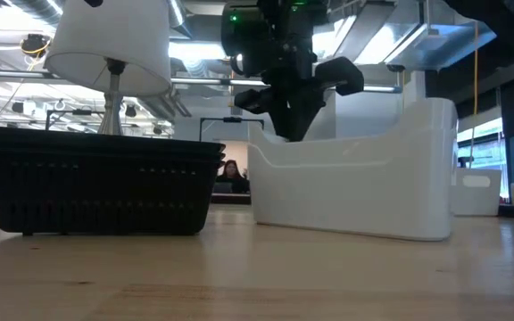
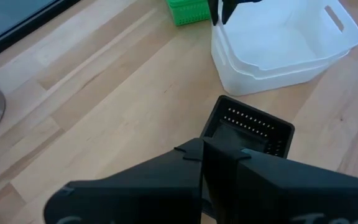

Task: Stack baskets by color
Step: Stack the bottom right white bin on the top left white bin, then stack the top white bin on the stacked white bins

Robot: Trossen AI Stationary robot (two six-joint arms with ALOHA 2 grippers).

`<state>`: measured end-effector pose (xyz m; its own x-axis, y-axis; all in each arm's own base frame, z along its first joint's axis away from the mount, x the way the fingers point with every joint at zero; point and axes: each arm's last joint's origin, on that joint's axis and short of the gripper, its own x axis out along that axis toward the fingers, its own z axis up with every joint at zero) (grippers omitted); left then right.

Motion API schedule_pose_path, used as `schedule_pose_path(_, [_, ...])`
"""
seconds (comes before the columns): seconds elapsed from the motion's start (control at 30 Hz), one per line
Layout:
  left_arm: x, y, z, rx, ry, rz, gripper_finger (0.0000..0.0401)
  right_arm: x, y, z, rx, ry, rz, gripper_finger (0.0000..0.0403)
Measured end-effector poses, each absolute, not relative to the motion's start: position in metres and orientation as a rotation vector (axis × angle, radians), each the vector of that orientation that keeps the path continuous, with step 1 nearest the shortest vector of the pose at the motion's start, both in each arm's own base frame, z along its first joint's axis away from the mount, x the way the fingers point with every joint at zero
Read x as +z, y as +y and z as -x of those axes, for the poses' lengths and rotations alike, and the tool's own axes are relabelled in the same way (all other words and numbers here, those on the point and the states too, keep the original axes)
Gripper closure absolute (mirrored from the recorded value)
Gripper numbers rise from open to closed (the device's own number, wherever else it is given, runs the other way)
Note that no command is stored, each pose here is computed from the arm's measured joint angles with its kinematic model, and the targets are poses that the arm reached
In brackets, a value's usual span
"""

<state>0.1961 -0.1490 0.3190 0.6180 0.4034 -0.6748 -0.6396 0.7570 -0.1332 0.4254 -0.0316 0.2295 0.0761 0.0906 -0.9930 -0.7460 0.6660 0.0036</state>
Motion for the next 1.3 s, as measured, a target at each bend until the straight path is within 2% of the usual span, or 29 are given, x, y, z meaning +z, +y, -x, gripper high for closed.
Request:
schedule_pose_path(0.17, [0.319,-0.149,-0.196,0.617,0.67,0.382,0.0401,0.24,-0.028,-0.42,0.666,1.436,0.612,0.034])
schedule_pose_path(0.37, [0.319,-0.149,-0.196,0.617,0.67,0.382,0.0401,0.265,-0.024,-0.408,0.725,1.501,0.471,0.034])
schedule_pose_path(0.57, [0.319,-0.149,-0.196,0.617,0.671,0.382,0.0401,0.29,-0.023,-0.398,0.679,1.444,0.433,0.034])
schedule_pose_path(0.87, [0.319,-0.149,-0.196,0.618,0.669,0.381,0.0401,0.335,-0.018,-0.341,0.566,1.397,0.29,0.034])
schedule_pose_path(1.07, [0.32,-0.148,-0.196,0.618,0.652,0.346,0.0401,0.343,-0.016,-0.299,0.33,1.443,0.111,0.0342])
schedule_pose_path(1.3, [0.32,-0.148,-0.197,0.621,0.63,0.313,0.0401,0.339,-0.026,-0.251,-0.36,1.452,0.015,0.0346])
